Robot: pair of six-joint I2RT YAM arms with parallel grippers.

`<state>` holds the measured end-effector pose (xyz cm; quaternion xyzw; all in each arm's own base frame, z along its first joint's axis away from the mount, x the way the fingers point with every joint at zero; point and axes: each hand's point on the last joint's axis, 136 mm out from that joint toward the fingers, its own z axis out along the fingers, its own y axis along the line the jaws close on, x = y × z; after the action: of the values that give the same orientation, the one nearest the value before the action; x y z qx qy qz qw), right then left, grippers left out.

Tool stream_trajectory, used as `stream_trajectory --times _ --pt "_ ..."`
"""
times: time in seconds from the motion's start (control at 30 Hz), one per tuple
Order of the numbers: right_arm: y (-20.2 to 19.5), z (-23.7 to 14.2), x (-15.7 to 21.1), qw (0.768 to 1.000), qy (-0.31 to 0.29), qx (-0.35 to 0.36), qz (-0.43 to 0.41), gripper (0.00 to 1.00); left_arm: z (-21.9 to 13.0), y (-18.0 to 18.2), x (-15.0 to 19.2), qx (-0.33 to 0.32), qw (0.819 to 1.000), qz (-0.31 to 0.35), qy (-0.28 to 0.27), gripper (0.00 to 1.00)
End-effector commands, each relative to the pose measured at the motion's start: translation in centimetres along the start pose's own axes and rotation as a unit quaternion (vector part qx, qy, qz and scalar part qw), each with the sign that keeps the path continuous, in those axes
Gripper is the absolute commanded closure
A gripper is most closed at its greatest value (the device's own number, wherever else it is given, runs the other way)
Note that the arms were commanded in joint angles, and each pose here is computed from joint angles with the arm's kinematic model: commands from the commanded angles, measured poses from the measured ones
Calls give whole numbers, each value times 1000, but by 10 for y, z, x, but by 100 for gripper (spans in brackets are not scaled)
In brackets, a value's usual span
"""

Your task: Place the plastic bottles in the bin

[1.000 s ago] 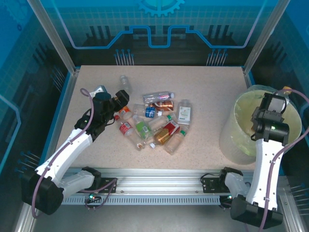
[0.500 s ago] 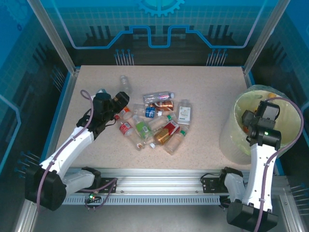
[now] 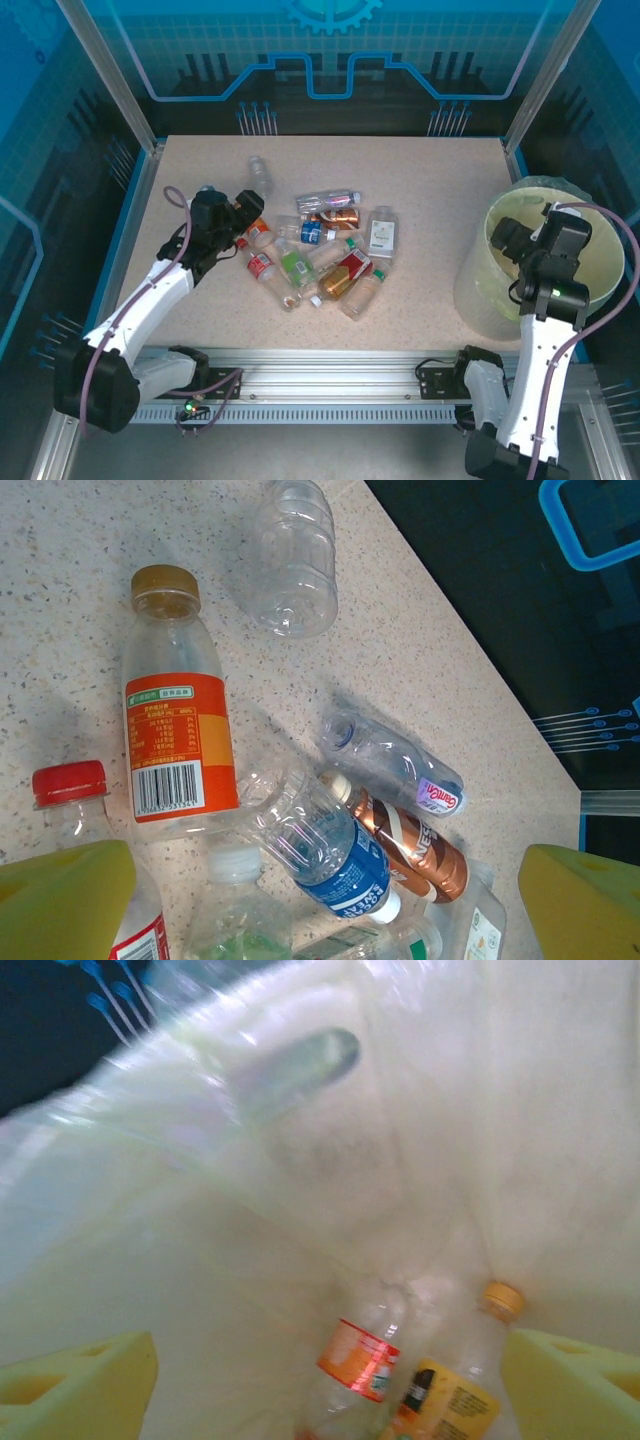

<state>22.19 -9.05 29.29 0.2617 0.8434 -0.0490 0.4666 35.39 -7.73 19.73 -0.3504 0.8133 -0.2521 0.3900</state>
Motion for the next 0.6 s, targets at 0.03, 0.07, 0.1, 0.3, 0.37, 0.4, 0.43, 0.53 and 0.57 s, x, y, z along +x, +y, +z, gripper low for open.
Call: stream_trajectory --times 0.03,0.07,0.1,0.3,0.37,0.4,0.43,0.53,0.57 --pt "55 -37 -24 988 -42 -150 13 0 -10 -18 -15 -6 1000 25 -3 1" --pt "69 -46 -27 981 -49 -186 8 0 -12 -20 -18 -10 999 35 -5 1" --pt "79 -51 -29 976 -52 -209 3 0 -13 -21 -21 -12 999 42 -7 1" --pt "147 -86 -26 934 -55 -347 -67 0 -7 -20 -20 -8 997 81 -12 1" --pt "173 -90 -17 918 -38 -384 -96 0 -3 -16 -15 -17 996 90 -3 1" --pt "184 -90 -12 913 -30 -392 -108 0 -2 -13 -13 -22 996 92 1 1" --pt "195 -86 -6 913 -21 -389 -118 0 -1 -11 -12 -27 995 95 4 1" --pt "216 -65 16 929 1 -338 -149 0 3 -6 -10 -35 993 108 2 1" --pt "222 -56 25 935 8 -315 -163 0 4 -5 -11 -36 993 114 -1 1"
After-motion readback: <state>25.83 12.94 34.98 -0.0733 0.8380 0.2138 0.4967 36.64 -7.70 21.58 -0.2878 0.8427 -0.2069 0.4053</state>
